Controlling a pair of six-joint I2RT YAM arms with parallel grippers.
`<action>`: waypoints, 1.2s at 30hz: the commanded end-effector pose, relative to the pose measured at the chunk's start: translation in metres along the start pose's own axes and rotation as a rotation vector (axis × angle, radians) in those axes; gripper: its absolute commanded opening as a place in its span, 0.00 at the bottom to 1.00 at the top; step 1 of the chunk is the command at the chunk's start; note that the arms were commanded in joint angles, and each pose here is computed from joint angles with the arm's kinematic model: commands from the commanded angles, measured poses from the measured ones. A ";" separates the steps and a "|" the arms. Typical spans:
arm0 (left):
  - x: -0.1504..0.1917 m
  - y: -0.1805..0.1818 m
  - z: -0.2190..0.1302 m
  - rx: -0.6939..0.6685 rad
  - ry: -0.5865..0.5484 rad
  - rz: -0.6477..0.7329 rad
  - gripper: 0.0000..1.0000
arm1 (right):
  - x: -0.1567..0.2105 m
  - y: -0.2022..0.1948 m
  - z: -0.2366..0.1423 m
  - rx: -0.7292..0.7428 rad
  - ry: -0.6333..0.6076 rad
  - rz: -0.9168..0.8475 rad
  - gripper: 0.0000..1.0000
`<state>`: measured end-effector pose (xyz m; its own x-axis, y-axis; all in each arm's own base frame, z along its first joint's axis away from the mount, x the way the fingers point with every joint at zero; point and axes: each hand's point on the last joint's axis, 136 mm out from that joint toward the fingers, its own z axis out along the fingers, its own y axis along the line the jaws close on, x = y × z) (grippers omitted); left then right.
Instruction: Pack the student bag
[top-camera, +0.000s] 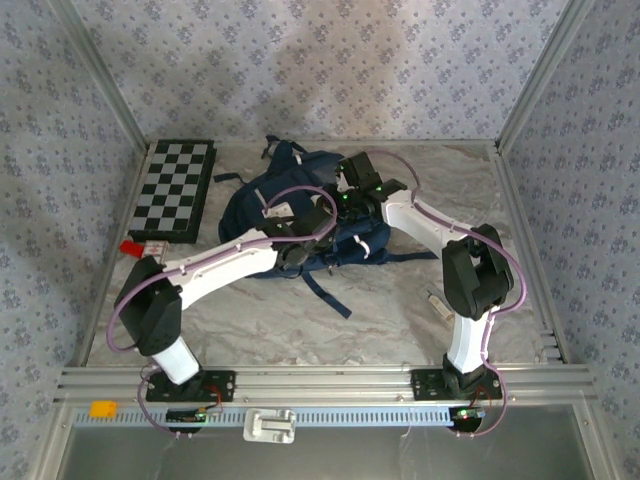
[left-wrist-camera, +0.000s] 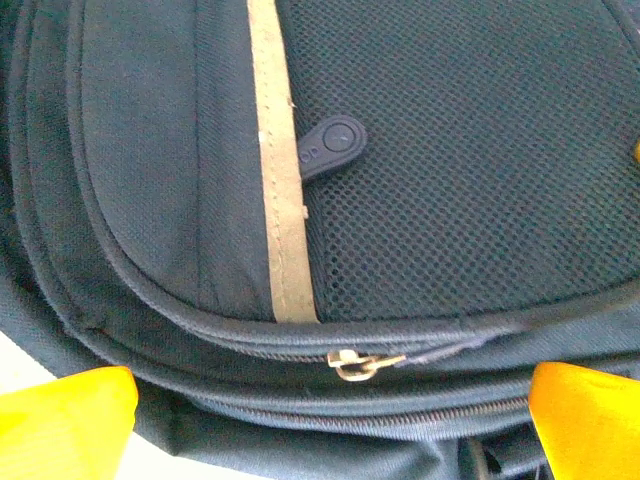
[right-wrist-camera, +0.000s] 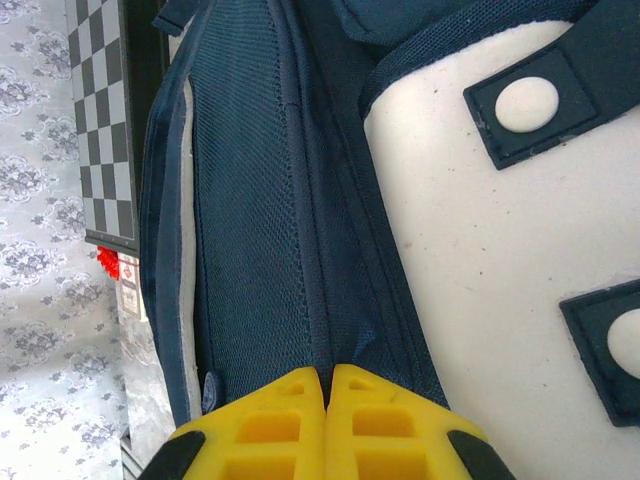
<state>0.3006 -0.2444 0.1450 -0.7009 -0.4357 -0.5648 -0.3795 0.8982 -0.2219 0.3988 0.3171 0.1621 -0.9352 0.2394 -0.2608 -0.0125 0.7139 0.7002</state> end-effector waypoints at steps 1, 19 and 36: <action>-0.016 0.002 -0.001 -0.048 -0.090 -0.064 1.00 | -0.016 0.040 -0.029 -0.137 -0.069 -0.015 0.00; -0.006 0.053 0.001 -0.093 0.003 -0.058 0.75 | -0.018 0.046 -0.026 -0.152 -0.074 -0.027 0.00; -0.018 0.008 0.016 0.030 0.068 0.099 0.44 | -0.021 0.042 -0.021 -0.149 -0.070 -0.020 0.00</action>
<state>0.3085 -0.2212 0.1349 -0.7667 -0.3740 -0.5218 -0.3279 0.9269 -0.1825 0.4004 0.3214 0.1671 -0.9334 0.2591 -0.2483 -0.0066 0.6795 0.7336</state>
